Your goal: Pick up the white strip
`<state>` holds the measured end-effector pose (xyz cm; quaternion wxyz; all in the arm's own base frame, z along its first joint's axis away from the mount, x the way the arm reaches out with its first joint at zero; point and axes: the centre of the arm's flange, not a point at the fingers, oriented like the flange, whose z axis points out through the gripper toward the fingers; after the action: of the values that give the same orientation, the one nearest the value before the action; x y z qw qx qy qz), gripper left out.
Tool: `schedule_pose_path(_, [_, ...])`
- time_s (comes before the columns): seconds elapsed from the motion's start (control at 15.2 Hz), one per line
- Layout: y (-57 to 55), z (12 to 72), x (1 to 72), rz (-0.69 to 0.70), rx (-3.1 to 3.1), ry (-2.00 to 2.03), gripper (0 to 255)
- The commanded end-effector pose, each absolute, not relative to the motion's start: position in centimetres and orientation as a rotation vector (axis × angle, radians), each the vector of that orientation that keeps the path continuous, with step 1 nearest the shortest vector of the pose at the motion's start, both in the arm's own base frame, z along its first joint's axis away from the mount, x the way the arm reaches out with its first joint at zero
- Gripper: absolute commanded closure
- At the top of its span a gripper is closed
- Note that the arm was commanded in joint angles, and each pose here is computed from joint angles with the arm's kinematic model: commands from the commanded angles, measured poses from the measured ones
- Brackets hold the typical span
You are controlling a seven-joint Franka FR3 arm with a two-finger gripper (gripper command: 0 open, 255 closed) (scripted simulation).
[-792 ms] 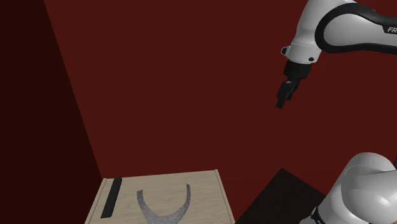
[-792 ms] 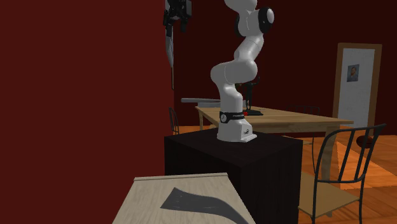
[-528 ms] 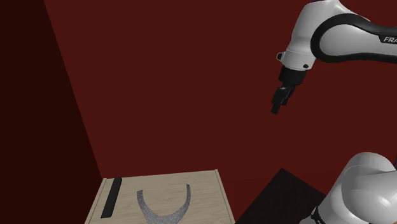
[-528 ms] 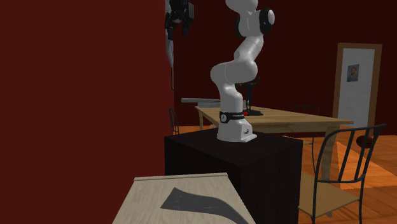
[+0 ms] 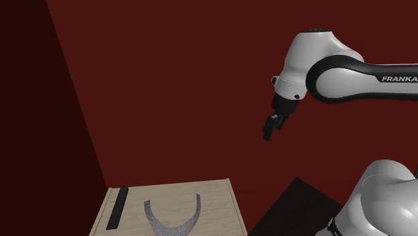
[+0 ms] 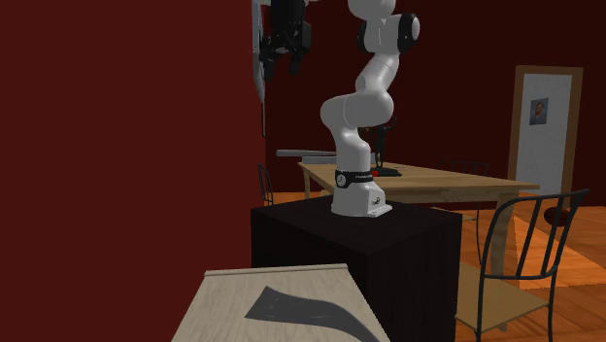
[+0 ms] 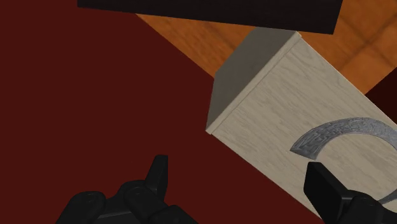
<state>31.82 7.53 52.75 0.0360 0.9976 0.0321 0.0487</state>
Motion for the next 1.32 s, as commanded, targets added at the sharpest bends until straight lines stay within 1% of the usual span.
schedule_pose_path(0.0, [9.5, 51.3, 32.0, 0.174, 3.063, 0.094, 0])
schedule_pose_path(1.25, [27.9, 35.3, 37.1, 0.367, 3.044, 0.07, 0])
